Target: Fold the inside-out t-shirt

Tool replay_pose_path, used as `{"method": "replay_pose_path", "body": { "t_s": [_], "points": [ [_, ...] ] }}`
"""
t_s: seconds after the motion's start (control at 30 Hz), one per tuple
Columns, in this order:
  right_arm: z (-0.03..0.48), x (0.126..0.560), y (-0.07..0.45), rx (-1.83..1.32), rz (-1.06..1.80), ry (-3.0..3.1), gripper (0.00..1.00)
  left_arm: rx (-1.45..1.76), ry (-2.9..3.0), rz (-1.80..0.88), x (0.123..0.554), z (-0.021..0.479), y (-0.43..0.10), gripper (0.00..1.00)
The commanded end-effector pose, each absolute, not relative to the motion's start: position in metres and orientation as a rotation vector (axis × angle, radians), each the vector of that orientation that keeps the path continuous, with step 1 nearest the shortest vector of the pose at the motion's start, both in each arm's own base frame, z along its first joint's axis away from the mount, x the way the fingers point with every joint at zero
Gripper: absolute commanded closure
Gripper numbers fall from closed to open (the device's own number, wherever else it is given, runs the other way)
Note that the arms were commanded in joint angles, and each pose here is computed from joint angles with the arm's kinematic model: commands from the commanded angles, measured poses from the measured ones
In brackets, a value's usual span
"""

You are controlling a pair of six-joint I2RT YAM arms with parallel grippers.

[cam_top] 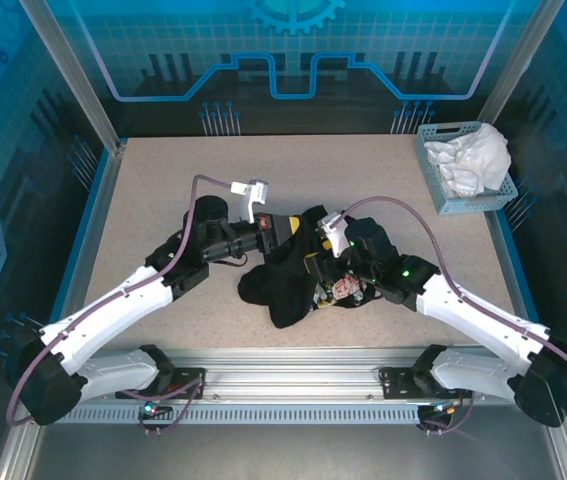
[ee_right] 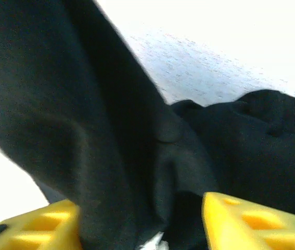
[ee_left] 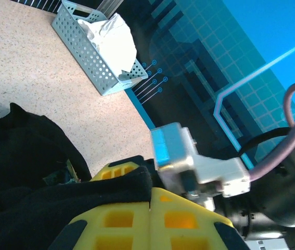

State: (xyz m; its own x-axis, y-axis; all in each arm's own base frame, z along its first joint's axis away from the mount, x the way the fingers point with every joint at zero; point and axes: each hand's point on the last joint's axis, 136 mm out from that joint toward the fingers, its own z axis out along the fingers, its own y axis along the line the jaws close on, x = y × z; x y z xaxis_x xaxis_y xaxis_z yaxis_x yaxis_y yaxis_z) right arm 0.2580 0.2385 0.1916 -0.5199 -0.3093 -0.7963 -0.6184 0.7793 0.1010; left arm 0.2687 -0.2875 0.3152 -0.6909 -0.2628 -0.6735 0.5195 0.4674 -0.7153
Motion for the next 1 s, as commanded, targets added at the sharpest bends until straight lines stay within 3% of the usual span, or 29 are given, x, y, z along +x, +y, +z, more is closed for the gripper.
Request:
{"method": "replay_pose_path", "body": {
  "t_s": [0.0,0.1,0.27,0.43,0.57,0.67,0.83,0.97],
  "points": [
    [0.215,0.281,0.216,-0.594,0.28,2.127,0.6,0.213,1.859,-1.307,0.259,0.357,-0.277,1.0],
    [0.231,0.288,0.206,-0.582,0.202,2.094,0.74,0.206,1.876,-1.338,0.253,0.362,-0.276,1.0],
    [0.25,0.293,0.201,-0.62,0.122,2.064,0.79,0.175,1.892,-1.322,0.256,0.359,-0.274,1.0],
    [0.253,0.286,0.195,-0.644,0.069,2.108,0.72,0.13,1.904,-1.289,0.267,0.351,-0.273,1.0],
    [0.267,0.251,0.225,-0.767,0.362,1.995,0.52,0.115,1.914,-1.29,0.274,0.346,-0.278,1.0],
    [0.276,0.234,0.243,-0.78,0.554,1.95,0.47,0.111,1.906,-1.297,0.276,0.348,-0.279,1.0],
    [0.283,0.212,0.266,-0.797,0.674,1.904,0.46,0.092,1.905,-1.278,0.278,0.347,-0.277,1.0],
    [0.28,0.196,0.288,-0.813,0.742,1.875,0.55,0.076,1.904,-1.246,0.281,0.346,-0.273,1.0]
  ]
}}
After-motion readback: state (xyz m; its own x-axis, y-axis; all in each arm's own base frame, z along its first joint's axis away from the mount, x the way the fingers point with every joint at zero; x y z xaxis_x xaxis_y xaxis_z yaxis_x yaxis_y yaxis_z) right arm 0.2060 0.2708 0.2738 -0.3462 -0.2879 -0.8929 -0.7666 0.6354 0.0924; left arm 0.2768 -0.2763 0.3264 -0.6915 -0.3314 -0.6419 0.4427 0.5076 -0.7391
